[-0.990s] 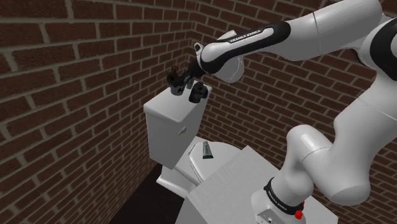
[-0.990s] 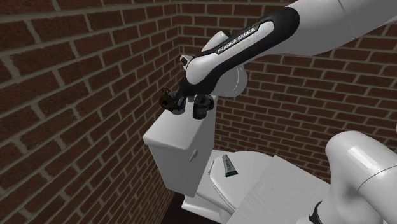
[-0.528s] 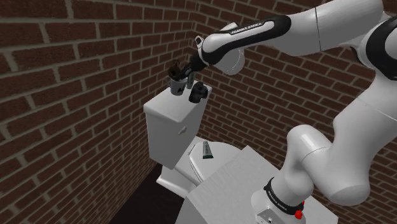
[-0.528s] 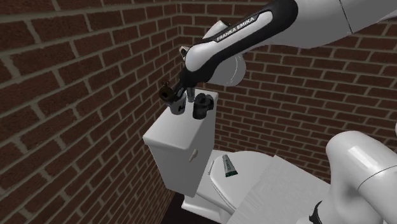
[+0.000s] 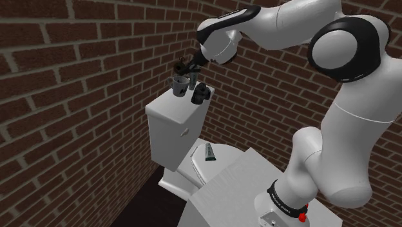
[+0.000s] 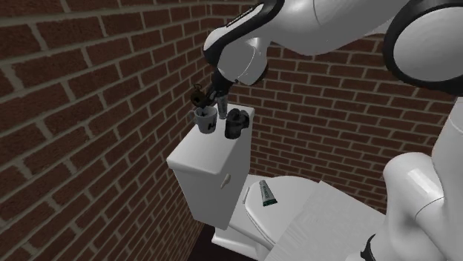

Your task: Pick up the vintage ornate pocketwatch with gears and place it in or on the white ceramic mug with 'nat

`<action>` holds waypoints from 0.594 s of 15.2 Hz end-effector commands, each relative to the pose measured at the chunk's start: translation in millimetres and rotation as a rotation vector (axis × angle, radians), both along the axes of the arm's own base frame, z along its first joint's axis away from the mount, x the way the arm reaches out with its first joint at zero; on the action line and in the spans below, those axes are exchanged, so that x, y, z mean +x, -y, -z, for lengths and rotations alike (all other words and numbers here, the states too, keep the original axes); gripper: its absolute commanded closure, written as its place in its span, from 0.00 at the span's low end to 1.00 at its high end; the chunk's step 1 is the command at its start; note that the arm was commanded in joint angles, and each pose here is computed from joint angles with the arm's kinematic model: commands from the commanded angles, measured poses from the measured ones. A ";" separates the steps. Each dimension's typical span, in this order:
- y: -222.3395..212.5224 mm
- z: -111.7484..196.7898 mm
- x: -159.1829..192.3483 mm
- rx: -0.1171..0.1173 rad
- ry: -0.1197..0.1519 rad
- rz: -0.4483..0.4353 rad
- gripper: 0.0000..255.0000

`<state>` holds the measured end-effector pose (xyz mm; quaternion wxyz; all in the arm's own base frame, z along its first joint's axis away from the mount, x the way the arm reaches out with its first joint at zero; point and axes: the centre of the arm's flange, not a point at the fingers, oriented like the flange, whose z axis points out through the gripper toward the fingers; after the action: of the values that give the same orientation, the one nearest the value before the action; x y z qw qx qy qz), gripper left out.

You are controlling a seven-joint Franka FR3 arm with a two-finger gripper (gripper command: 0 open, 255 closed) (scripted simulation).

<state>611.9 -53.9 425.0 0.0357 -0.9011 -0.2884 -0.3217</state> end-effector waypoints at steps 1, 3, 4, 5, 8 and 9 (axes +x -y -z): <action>16.5 2.7 18.2 0.003 0.002 -0.002 1.00; 35.0 5.8 36.7 0.003 0.002 -0.002 1.00; 44.3 7.4 46.0 0.003 0.002 -0.002 1.00; 49.5 8.3 51.2 0.003 0.002 -0.002 1.00; 49.5 24.1 51.2 0.003 0.002 -0.002 1.00; 49.5 29.4 51.2 0.003 0.002 -0.002 1.00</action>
<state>662.8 -102.9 401.2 0.0372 -0.9006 -0.2889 -0.3227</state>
